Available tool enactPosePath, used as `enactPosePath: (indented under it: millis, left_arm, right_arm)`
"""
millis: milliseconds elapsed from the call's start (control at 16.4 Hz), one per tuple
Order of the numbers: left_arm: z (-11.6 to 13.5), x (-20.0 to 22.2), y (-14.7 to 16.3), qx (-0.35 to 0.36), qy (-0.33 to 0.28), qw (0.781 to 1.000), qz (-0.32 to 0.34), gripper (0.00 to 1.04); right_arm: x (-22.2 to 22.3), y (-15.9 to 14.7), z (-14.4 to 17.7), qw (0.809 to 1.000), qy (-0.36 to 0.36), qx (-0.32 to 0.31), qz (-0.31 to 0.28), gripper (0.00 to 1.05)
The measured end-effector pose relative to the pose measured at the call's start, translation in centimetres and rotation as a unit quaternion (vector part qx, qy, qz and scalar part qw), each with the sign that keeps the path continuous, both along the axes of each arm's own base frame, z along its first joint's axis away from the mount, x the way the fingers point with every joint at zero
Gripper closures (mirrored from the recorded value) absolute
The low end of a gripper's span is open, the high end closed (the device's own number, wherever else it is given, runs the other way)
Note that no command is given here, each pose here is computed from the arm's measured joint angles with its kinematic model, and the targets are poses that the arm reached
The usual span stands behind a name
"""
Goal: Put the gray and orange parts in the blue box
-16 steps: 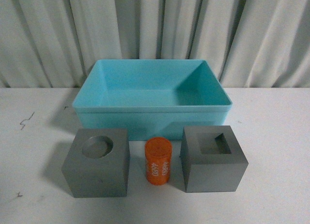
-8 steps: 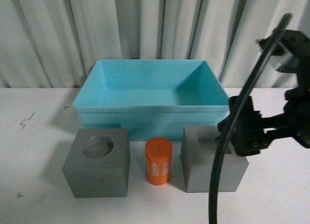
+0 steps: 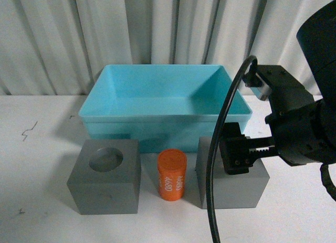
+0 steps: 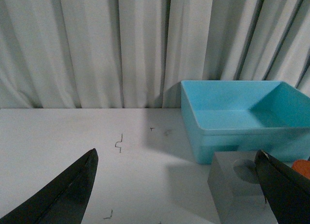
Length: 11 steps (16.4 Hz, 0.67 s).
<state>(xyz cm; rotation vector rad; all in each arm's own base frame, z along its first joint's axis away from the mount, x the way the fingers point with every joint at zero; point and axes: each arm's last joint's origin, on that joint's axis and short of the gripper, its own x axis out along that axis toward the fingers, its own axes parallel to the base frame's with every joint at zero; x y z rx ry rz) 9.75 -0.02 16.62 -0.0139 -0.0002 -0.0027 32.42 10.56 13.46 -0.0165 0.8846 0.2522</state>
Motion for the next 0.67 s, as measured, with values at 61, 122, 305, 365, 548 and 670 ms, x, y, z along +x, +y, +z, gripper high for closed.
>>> enactPosePath:
  millis: [61, 122, 305, 365, 548, 670]
  left_arm:
    - [0.0, 0.0, 0.0, 0.000, 0.000, 1.000, 0.000, 0.07]
    - [0.0, 0.0, 0.0, 0.000, 0.000, 1.000, 0.000, 0.07]
    - [0.0, 0.0, 0.0, 0.000, 0.000, 1.000, 0.000, 0.07]
    - [0.0, 0.0, 0.0, 0.000, 0.000, 1.000, 0.000, 0.07]
    - [0.0, 0.0, 0.0, 0.000, 0.000, 1.000, 0.000, 0.07]
    - [0.0, 0.0, 0.0, 0.000, 0.000, 1.000, 0.000, 0.07]
  right_arm:
    - [0.0, -0.1, -0.5, 1.000, 0.011, -0.005, -0.006, 0.06]
    - [0.0, -0.1, -0.8, 1.000, 0.014, -0.011, -0.012, 0.06]
    - [0.4, -0.2, -1.2, 1.000, 0.015, -0.010, -0.024, 0.06]
    - [0.7, -0.4, -1.6, 0.999, 0.020, -0.009, -0.033, 0.06]
    - [1.4, -0.8, -2.1, 0.998, 0.030, 0.007, -0.052, 0.07]
    - [1.8, -0.7, -2.2, 0.998, 0.029, 0.015, -0.058, 0.24]
